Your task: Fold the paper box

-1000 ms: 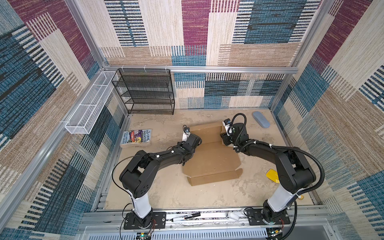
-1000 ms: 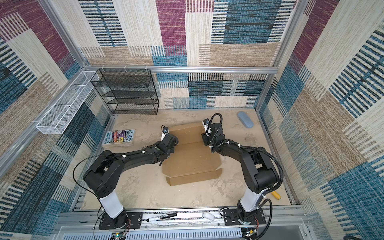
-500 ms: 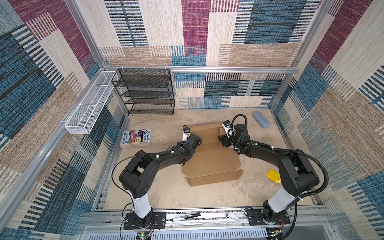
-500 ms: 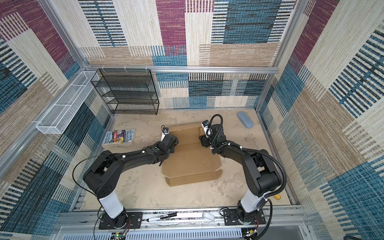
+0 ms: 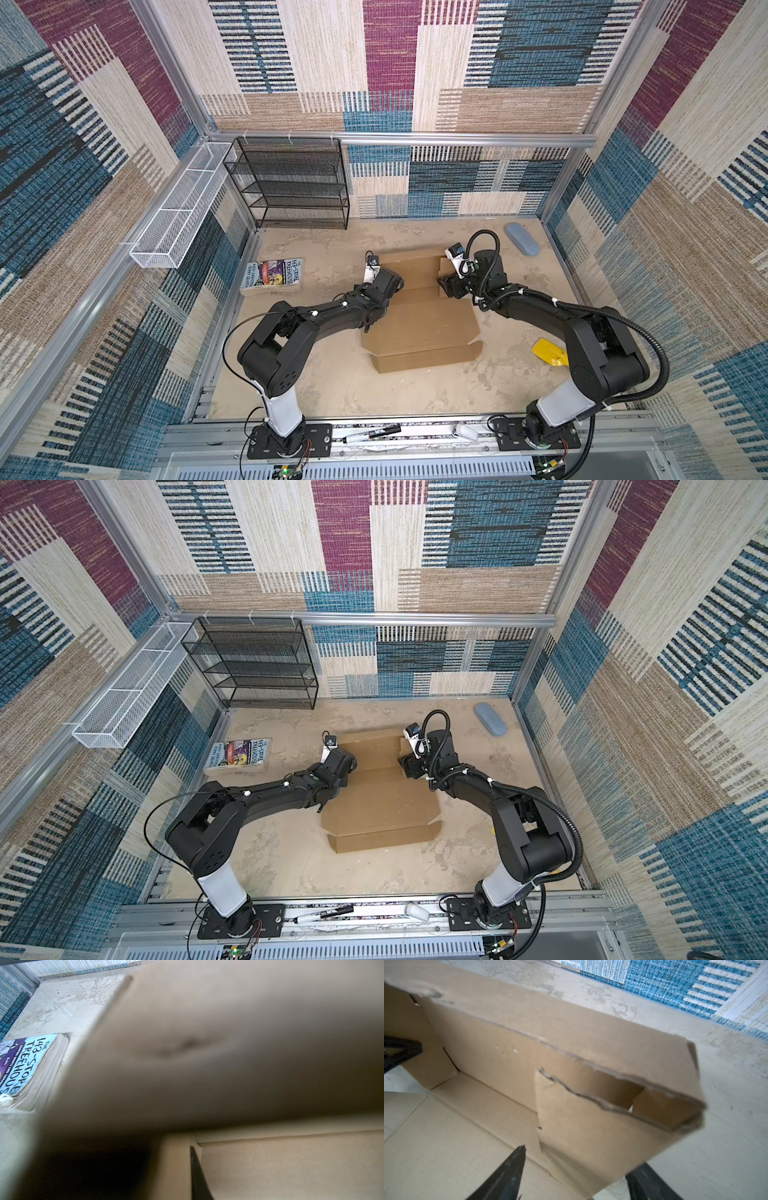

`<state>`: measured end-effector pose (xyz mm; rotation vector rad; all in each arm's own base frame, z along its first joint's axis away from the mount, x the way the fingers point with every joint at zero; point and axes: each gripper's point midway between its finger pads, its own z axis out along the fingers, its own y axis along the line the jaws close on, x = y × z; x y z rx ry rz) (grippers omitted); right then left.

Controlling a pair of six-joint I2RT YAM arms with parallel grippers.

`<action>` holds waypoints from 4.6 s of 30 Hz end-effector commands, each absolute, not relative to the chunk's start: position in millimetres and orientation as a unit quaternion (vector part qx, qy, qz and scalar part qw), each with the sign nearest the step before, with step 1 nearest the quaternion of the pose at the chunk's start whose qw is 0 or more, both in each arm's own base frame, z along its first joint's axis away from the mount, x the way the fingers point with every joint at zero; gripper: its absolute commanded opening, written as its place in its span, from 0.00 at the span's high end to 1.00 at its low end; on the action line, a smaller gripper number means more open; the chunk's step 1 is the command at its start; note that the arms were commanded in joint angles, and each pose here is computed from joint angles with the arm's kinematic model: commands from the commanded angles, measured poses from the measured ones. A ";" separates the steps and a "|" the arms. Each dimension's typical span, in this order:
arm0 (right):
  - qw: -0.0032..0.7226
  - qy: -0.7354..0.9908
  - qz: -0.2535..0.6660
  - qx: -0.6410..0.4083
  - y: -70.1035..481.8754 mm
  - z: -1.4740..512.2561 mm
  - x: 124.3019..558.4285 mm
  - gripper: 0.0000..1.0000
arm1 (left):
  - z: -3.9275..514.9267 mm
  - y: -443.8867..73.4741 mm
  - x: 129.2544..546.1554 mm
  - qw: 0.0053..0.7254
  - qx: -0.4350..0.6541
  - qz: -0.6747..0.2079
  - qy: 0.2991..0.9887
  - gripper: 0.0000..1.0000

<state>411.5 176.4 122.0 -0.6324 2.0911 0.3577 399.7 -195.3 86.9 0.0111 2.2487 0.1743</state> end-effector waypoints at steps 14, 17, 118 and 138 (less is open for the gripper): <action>0.483 0.844 0.126 -0.196 163.0 128.1 432.1 0.52 | 80.8 -201.8 394.2 0.413 0.027 0.053 0.909 1.00; 0.493 0.845 0.112 -0.174 156.8 129.4 439.8 0.52 | 81.4 -201.9 394.5 0.414 0.028 0.053 0.908 1.00; 0.424 0.903 0.000 -0.062 151.6 83.0 439.7 0.72 | 87.9 -198.3 398.1 0.396 -0.001 0.070 0.916 1.00; 0.417 0.907 -0.012 -0.061 150.4 76.8 444.0 0.88 | 92.5 -200.9 400.2 0.397 0.003 0.068 0.916 1.00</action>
